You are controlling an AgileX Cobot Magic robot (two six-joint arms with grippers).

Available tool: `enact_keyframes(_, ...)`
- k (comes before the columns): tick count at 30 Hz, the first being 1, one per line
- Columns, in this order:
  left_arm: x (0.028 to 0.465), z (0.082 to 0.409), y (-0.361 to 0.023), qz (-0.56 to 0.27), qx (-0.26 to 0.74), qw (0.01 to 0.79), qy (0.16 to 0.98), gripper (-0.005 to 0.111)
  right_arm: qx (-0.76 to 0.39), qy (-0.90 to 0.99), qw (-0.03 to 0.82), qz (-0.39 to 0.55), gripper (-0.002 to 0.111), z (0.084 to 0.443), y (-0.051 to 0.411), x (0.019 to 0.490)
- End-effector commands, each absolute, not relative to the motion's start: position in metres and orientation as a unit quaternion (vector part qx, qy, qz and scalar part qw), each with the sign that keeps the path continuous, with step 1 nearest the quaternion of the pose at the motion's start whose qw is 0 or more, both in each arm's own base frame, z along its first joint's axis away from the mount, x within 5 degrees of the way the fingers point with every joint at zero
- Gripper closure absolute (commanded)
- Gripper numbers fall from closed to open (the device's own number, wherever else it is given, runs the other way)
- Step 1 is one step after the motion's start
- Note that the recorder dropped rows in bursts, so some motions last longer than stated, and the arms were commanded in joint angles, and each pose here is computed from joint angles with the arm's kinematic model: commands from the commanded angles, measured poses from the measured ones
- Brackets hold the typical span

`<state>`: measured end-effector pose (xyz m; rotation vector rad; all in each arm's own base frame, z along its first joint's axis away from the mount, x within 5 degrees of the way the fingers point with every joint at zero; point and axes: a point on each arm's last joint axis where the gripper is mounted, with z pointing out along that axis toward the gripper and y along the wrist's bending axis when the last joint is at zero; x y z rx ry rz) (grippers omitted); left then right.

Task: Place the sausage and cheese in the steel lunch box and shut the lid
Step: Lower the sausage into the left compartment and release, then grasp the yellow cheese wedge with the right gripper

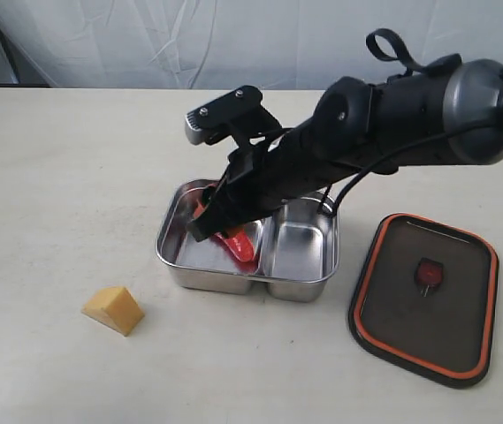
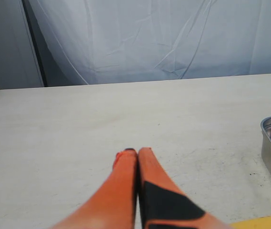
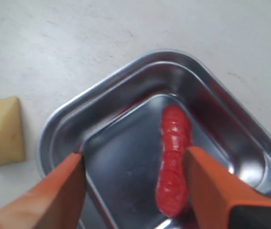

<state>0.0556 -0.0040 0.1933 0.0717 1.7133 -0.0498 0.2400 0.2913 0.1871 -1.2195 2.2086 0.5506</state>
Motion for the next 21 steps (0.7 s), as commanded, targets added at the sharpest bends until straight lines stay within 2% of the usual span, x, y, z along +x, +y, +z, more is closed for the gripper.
enact_keyframes(1,0.055,0.193,-0.004,-0.020,0.033,0.656,0.753,0.106,-0.533,0.772,0.264,0.224,0.049,0.215,0.314,0.222)
enact_keyframes(4,0.055,0.193,-0.004,-0.020,0.033,0.656,0.753,0.106,-0.586,0.730,0.279,0.213,0.049,0.227,0.333,0.208)
enact_keyframes(8,0.055,0.193,-0.004,-0.020,0.033,0.656,0.753,0.106,-0.621,0.705,0.271,0.210,0.049,0.224,0.355,0.197)
enact_keyframes(21,0.055,0.193,-0.004,-0.020,0.033,0.656,0.753,0.106,-0.659,0.696,0.204,0.200,0.049,0.168,0.390,0.179)
